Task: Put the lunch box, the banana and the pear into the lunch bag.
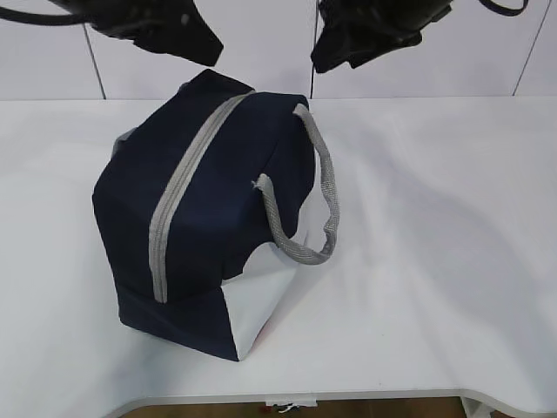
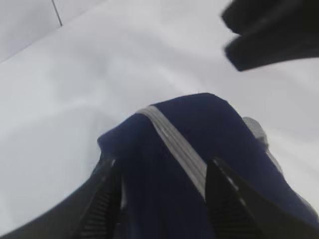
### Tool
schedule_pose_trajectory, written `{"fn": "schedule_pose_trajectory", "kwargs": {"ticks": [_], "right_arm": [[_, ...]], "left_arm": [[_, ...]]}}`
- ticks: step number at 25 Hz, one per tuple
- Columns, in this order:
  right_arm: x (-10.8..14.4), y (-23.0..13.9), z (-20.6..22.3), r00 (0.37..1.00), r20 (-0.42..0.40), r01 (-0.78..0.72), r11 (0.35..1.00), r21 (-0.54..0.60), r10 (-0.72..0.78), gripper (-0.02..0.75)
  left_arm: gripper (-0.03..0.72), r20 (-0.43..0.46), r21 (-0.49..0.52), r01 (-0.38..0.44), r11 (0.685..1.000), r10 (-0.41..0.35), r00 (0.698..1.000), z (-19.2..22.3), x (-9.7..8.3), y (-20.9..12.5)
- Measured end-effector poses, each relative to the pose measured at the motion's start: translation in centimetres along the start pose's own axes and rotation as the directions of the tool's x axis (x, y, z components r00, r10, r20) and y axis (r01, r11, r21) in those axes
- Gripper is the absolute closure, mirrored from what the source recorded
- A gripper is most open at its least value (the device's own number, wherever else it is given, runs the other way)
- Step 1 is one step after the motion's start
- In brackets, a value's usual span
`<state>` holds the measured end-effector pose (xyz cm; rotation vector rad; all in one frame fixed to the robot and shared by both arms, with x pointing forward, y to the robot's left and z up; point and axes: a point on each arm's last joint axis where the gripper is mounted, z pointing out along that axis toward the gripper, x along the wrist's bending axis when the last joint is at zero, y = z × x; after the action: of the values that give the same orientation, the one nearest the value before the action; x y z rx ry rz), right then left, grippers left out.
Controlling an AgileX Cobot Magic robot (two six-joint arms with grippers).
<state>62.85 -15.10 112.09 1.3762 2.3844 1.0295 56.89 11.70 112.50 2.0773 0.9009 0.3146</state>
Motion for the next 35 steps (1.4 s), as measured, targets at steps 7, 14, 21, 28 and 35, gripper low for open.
{"fn": "schedule_pose_trajectory", "kwargs": {"ticks": [7,14,21,28,35], "right_arm": [[1.1,-1.9,-3.4,0.998,-0.022,0.062,0.976,0.209,-0.059,0.313],[1.6,-1.8,-6.3,0.999,0.039,0.006,0.982,0.189,-0.014,0.313],[3.7,-4.1,-12.7,0.996,0.081,-0.033,0.994,0.105,0.025,0.321],[7.0,-10.7,-19.3,0.997,0.054,-0.048,0.999,0.026,0.046,0.321],[9.5,-17.5,-24.2,0.998,0.052,-0.02,0.996,-0.086,0.025,0.321]], "left_arm": [[0.286,-0.011,0.242,0.088,0.966,-0.088,0.996,-4.0,0.9,0.3],[0.297,-0.116,0.287,0.21,0.934,-0.184,0.976,-6.8,0.7,0.7],[0.309,-0.151,0.297,0.267,0.917,-0.231,0.961,-10.5,-1.4,-2.6],[0.316,-0.225,0.249,0.219,0.943,-0.164,0.96,-16.7,-3.9,-6.7],[0.362,-0.243,0.102,0.162,0.981,-0.134,0.961,-22.7,-6.9,-9.3]]}}
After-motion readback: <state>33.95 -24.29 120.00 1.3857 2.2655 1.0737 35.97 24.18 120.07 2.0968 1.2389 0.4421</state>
